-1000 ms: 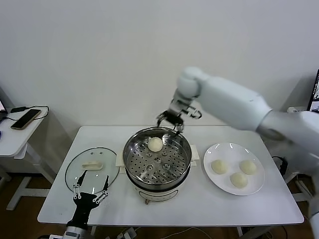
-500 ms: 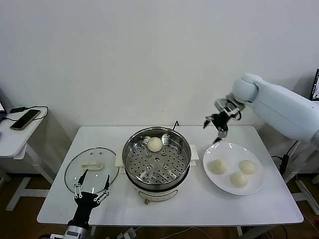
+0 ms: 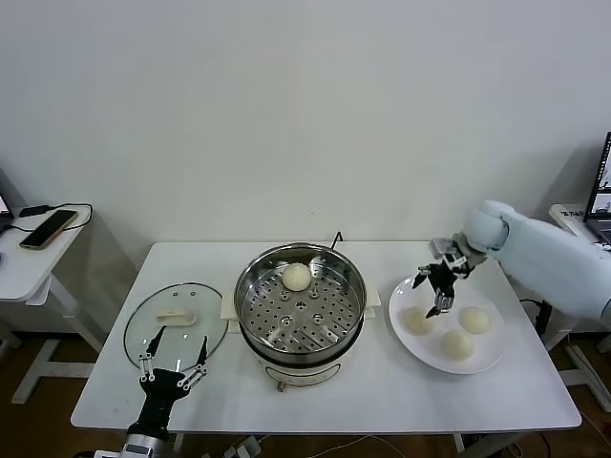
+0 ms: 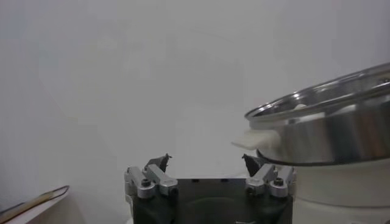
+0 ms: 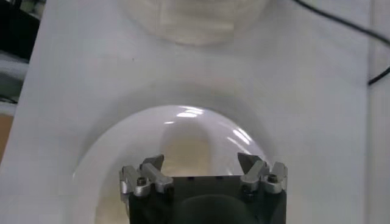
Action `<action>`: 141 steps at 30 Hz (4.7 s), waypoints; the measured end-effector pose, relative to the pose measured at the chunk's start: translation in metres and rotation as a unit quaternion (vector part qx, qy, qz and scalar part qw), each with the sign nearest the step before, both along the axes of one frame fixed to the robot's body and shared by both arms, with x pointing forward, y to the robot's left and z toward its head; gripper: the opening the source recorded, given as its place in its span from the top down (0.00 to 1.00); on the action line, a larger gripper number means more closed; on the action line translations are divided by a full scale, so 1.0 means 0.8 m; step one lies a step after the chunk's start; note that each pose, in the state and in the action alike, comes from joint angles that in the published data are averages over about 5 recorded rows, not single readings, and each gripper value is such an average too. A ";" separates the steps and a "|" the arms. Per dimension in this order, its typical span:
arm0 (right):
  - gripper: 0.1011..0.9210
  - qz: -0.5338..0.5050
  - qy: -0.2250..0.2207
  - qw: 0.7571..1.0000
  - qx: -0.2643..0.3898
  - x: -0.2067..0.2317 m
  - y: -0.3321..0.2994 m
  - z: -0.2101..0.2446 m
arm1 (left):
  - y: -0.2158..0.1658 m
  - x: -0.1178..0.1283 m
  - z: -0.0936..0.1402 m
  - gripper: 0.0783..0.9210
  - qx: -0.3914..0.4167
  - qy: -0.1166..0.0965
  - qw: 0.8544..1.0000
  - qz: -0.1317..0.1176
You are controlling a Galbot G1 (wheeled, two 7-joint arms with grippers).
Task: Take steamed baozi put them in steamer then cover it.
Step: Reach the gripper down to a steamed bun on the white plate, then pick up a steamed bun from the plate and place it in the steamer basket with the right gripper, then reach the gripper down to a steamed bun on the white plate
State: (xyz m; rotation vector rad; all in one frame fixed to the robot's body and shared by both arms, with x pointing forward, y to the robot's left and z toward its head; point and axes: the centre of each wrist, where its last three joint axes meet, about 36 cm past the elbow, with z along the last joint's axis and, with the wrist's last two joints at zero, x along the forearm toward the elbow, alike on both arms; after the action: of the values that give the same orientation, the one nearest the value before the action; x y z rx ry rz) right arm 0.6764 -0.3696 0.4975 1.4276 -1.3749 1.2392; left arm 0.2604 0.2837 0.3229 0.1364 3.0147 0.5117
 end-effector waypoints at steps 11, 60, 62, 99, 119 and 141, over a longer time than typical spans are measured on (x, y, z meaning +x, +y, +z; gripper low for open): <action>0.14 -0.017 0.011 1.000 -0.009 0.001 0.001 -0.040 | 0.001 -0.001 -0.003 0.12 0.000 0.001 1.000 0.002; 0.37 0.166 0.003 0.986 0.003 -0.030 0.408 0.224 | -0.008 0.013 -0.004 0.12 0.005 -0.015 1.000 -0.005; 0.37 0.167 0.003 0.986 0.000 -0.032 0.424 0.213 | -0.007 0.013 -0.004 0.12 0.005 -0.015 1.000 -0.004; 0.12 0.184 -0.014 0.983 -0.017 -0.038 0.458 0.180 | -0.005 0.017 0.000 0.12 0.008 -0.018 1.000 0.000; 0.12 0.055 -0.016 0.998 -0.020 -0.027 0.060 0.216 | -0.014 0.016 -0.001 0.12 0.007 -0.014 1.000 -0.006; 0.12 -0.006 0.036 0.998 -0.060 -0.060 -0.060 0.012 | -0.009 0.006 -0.002 0.12 0.012 -0.007 1.000 0.007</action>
State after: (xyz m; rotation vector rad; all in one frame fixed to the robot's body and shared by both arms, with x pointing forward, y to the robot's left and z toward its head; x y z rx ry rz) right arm 0.6285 -0.4174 0.5070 1.3643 -1.2387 1.2302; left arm 0.2655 0.2763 0.3213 0.1122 2.9989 0.5476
